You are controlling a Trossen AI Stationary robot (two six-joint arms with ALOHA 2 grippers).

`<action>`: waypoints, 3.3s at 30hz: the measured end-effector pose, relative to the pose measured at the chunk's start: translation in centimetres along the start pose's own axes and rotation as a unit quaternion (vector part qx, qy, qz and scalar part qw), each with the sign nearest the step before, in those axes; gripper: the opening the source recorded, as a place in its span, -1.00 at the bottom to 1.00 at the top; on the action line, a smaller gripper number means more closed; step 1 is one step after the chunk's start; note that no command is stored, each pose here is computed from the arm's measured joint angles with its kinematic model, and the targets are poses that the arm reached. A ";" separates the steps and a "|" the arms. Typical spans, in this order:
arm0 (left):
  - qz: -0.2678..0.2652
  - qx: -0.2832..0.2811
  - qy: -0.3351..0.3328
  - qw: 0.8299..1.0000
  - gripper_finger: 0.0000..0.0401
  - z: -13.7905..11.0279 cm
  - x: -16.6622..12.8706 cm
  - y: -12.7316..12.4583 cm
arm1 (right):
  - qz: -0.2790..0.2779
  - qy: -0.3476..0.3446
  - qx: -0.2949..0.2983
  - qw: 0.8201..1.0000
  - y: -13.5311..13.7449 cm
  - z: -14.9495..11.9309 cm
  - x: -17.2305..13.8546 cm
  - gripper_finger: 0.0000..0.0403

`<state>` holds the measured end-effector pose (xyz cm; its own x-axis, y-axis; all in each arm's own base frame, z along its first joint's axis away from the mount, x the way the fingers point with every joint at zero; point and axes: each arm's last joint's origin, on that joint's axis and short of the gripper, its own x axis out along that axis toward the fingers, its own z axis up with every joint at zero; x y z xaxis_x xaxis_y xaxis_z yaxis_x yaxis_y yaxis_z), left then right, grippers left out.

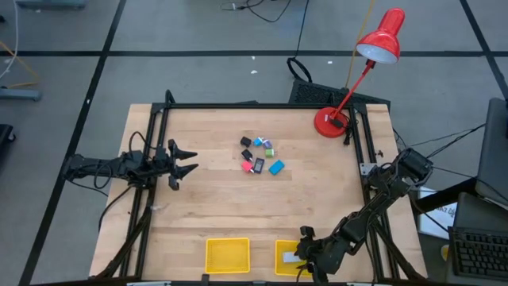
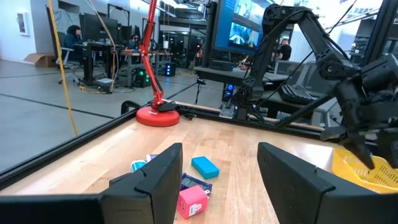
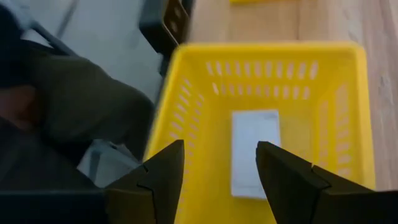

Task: Pick & Place Office items
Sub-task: Put the blue digital clock into the right yellow bin

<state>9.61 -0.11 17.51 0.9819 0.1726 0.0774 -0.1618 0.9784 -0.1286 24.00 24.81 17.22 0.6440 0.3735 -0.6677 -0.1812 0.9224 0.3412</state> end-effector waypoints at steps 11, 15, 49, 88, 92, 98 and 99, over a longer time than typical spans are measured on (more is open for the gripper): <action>0.000 0.000 0.000 1.000 0.06 0.0 0.0 0.0 | 0.026 -0.043 -0.093 0.994 -1.0 3.8 -5.7 -0.11; 0.000 0.000 0.000 1.000 0.06 0.0 0.0 0.0 | -0.032 -0.077 -0.132 0.988 -2.4 3.3 -7.4 -0.15; 0.000 0.000 0.000 1.000 0.06 0.0 0.0 0.0 | -0.358 -0.402 -0.032 0.842 -18.0 -6.2 -11.8 -0.27; 0.000 0.000 0.000 1.000 0.06 0.0 0.0 0.0 | -0.414 -0.431 0.048 0.800 -27.8 -3.6 -15.4 -0.07; 0.000 0.000 0.000 1.000 0.06 0.0 0.0 0.0 | -0.362 -0.411 0.027 0.836 -27.7 -3.5 -14.5 0.10; 0.000 0.000 0.000 1.000 0.06 0.0 0.0 0.0 | -0.320 -0.384 0.015 0.866 -27.4 -3.2 -13.3 0.34; 0.000 0.000 0.000 1.000 0.06 0.0 0.0 0.0 | -0.305 -0.381 0.019 0.873 -27.5 -2.7 -13.2 0.36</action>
<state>9.61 -0.11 17.51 0.9819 0.1728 0.0774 -0.1621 0.9784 -0.1284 18.49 -5.19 14.89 0.9218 -0.3734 -0.1041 0.3837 0.9172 0.1075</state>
